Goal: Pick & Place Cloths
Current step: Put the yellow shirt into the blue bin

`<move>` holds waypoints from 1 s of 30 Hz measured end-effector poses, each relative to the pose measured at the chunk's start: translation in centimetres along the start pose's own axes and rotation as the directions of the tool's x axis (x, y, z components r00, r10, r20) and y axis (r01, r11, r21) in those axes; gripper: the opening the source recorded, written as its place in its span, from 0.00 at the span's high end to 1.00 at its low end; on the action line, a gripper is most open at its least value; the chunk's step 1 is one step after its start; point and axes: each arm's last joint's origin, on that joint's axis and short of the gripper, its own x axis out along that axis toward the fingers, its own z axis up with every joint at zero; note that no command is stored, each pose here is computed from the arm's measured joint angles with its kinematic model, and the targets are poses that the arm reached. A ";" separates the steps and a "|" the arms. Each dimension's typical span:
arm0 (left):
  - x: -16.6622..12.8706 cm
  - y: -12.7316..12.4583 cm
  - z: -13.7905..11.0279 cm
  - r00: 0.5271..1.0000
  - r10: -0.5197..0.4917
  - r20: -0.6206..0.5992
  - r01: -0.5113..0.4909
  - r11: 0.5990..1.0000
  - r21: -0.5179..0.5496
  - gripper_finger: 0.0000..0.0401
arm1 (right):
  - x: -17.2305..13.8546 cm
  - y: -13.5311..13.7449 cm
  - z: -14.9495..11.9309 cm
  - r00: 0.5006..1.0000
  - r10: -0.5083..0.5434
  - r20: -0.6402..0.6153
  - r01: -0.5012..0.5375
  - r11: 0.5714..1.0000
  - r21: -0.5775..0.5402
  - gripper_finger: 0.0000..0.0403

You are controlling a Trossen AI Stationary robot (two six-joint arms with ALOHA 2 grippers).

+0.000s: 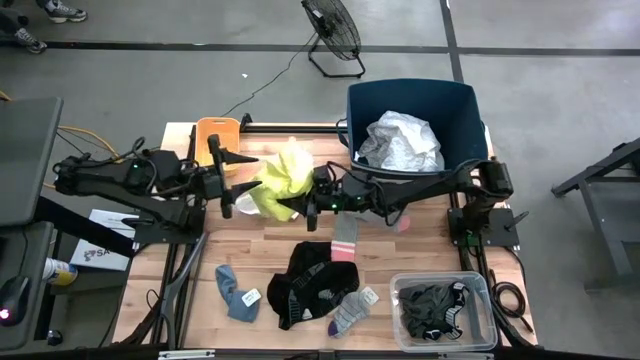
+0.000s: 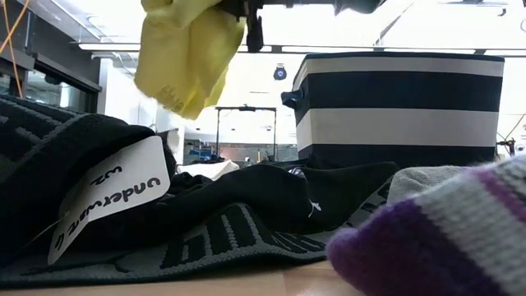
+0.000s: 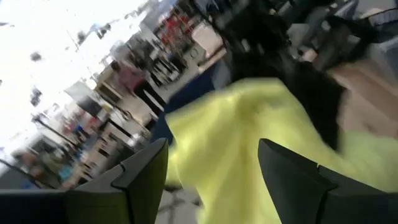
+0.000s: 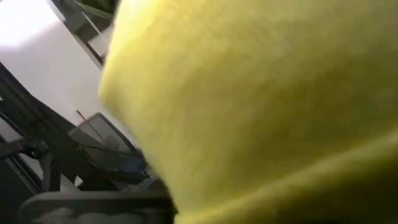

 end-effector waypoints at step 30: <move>-2.0 -1.0 -2.6 0.966 -0.172 -0.193 0.114 0.953 -0.279 0.39 | -15.2 4.4 13.6 0.828 -0.525 0.195 0.560 0.780 -0.279 0.83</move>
